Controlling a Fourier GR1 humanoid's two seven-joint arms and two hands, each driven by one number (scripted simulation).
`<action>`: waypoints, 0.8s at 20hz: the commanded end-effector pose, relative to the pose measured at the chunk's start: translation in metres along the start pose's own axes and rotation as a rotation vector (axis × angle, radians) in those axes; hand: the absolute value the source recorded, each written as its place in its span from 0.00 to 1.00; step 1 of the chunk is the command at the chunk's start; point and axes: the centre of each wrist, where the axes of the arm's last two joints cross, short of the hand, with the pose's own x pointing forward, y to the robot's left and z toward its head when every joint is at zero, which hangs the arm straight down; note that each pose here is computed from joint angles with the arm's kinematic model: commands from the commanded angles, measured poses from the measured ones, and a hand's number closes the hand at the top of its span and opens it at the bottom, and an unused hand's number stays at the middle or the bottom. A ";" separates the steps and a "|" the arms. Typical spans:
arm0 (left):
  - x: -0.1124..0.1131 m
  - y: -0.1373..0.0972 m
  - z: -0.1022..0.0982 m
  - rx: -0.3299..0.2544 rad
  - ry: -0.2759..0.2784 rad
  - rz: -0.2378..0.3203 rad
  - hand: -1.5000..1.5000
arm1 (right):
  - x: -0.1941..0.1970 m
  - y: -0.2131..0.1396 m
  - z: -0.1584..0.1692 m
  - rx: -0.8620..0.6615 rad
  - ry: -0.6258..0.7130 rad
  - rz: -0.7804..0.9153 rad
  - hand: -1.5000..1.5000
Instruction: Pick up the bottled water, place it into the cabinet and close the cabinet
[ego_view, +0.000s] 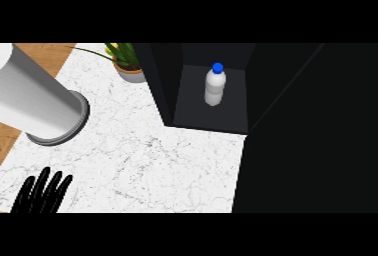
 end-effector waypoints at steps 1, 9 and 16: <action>0.015 0.016 0.005 -0.032 0.011 -0.001 0.00 | 0.028 0.002 -0.017 0.197 -0.021 0.044 1.00; 0.023 0.018 0.004 -0.063 -0.002 0.010 0.00 | 0.008 -0.007 -0.042 0.303 0.021 0.119 1.00; 0.031 0.033 -0.002 -0.092 -0.009 -0.007 0.00 | -0.001 -0.009 -0.065 0.266 0.021 0.079 1.00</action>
